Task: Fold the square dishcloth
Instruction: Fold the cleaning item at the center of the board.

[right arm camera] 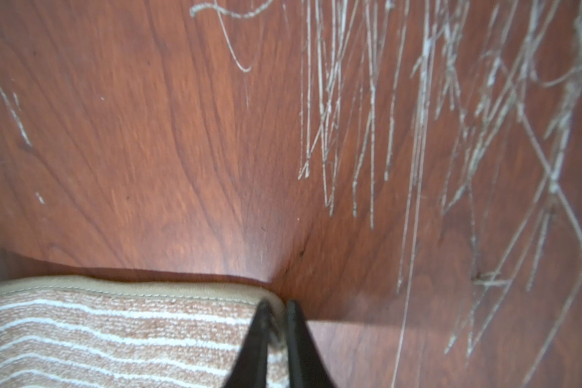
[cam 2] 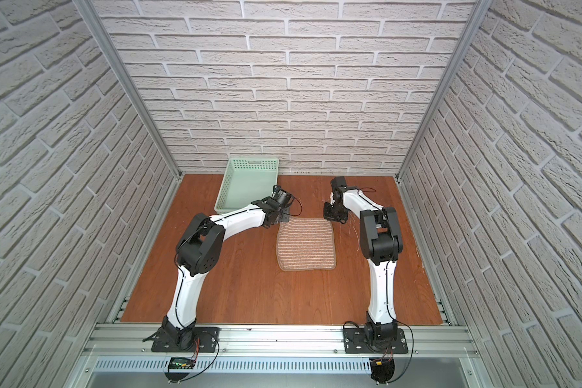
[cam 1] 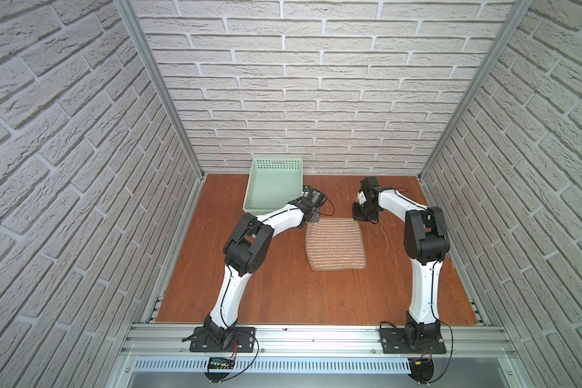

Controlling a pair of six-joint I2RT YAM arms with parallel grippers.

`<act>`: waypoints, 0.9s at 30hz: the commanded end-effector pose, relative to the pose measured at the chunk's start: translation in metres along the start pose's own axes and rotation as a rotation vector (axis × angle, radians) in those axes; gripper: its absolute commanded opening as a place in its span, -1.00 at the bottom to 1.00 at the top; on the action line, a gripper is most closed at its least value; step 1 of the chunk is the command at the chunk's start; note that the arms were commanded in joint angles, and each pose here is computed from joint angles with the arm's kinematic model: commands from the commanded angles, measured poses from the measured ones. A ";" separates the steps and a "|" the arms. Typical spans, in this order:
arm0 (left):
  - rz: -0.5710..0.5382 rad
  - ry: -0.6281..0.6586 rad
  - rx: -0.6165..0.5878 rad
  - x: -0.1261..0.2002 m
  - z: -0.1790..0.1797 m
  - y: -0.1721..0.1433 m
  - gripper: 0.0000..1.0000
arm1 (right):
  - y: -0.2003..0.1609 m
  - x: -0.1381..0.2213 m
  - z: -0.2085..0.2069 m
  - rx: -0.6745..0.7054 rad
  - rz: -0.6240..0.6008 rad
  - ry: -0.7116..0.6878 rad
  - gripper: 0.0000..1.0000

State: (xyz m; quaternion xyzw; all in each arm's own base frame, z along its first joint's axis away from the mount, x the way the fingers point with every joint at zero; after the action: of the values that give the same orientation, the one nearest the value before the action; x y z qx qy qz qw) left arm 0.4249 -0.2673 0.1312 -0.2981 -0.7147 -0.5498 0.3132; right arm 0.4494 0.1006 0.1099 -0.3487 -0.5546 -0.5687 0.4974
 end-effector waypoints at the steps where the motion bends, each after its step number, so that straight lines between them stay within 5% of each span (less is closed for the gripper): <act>1: 0.005 -0.011 -0.023 -0.001 -0.006 0.000 -1.00 | 0.000 0.001 -0.002 0.017 0.018 -0.017 -0.94; 14: -0.069 -0.067 -0.080 0.035 -0.009 0.020 -1.00 | 0.007 0.046 -0.001 0.056 -0.149 -0.074 -0.93; 27: -0.128 -0.137 -0.149 0.066 0.002 -0.004 -1.00 | -0.024 0.077 0.003 0.043 -0.276 -0.080 -0.93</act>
State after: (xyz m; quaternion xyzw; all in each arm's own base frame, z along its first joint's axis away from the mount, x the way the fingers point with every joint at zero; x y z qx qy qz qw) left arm 0.3860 -0.2602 0.1674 -0.3179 -0.7011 -0.5932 0.2357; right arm 0.4112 0.0879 0.1630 -0.2953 -0.6157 -0.5923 0.4277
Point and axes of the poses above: each gripper's point midway between its finger pads, its own x axis back along the fingers, its own z axis along the line the jaws close on, y = z × x, the point moved 9 cm from there along x, back along the fingers, and after that the axes turned 12 degrees about x, right-handed, at the moved point
